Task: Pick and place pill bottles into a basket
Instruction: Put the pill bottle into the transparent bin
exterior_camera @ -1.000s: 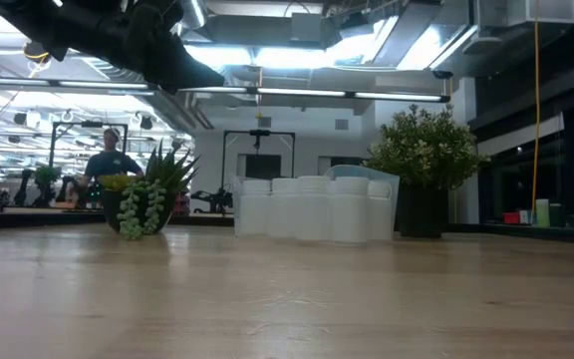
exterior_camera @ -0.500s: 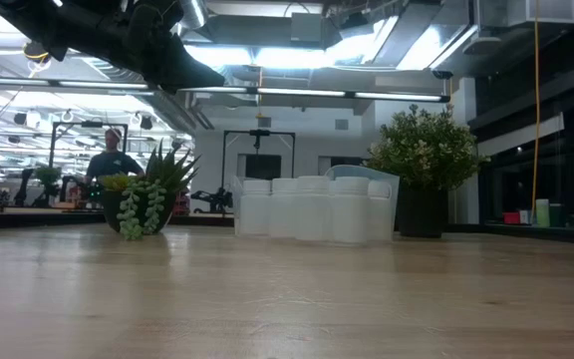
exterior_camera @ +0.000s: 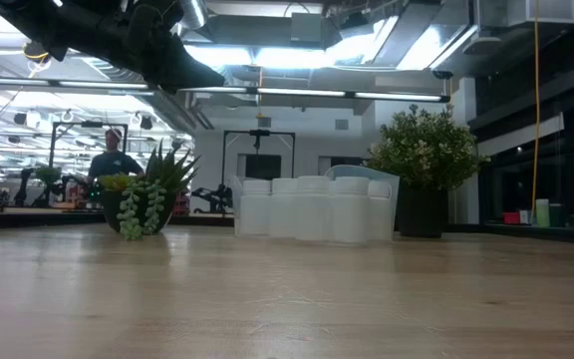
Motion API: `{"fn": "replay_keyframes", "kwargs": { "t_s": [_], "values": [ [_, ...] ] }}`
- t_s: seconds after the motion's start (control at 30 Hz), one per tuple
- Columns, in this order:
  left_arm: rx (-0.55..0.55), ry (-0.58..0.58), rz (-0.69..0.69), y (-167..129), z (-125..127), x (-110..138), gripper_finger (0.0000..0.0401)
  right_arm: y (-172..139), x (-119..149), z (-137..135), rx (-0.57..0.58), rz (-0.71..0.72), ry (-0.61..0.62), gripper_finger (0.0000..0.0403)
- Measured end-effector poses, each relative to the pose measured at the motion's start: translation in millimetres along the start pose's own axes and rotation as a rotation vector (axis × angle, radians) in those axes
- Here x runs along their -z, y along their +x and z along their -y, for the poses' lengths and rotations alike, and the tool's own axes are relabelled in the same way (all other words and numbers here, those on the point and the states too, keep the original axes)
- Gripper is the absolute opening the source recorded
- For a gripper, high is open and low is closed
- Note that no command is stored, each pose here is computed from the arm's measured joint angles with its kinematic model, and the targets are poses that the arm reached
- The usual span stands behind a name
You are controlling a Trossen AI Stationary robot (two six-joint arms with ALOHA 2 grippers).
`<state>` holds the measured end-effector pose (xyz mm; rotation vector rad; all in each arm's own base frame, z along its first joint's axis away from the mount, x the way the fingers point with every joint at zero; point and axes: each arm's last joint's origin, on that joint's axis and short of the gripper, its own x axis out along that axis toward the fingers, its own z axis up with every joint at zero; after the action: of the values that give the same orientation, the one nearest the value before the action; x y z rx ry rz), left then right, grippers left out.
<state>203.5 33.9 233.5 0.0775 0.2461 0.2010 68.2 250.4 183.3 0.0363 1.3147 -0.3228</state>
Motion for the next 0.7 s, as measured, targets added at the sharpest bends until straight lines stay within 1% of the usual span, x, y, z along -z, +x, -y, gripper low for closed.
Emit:
{"fn": "replay_keyframes", "kwargs": {
  "t_s": [0.1, 0.23, 0.37, 0.57, 0.7],
  "values": [
    [0.000, 0.000, 0.000, 0.0, 0.0, 0.0, 0.0006, 0.0, -0.1, -0.4, -0.004, 0.000, 0.003, 0.0268],
    [0.000, 0.000, 0.000, 0.0, 0.0, 0.0, 0.0006, 0.1, -0.6, -1.7, -0.017, 0.005, 0.031, 0.0245],
    [0.000, 0.000, 0.000, 0.0, 0.0, 0.0, 0.0006, 0.1, -0.6, -2.7, -0.027, 0.005, 0.061, 0.0212],
    [0.000, 0.000, 0.000, 0.0, 0.0, 0.0, 0.0006, 0.5, -2.9, -2.8, -0.027, 0.008, 0.070, 0.0148],
    [0.000, 0.001, 0.000, 0.0, 0.0, 0.0, 0.0006, 1.3, -5.9, -2.8, -0.024, 0.006, 0.081, 0.0148]
  ]
}}
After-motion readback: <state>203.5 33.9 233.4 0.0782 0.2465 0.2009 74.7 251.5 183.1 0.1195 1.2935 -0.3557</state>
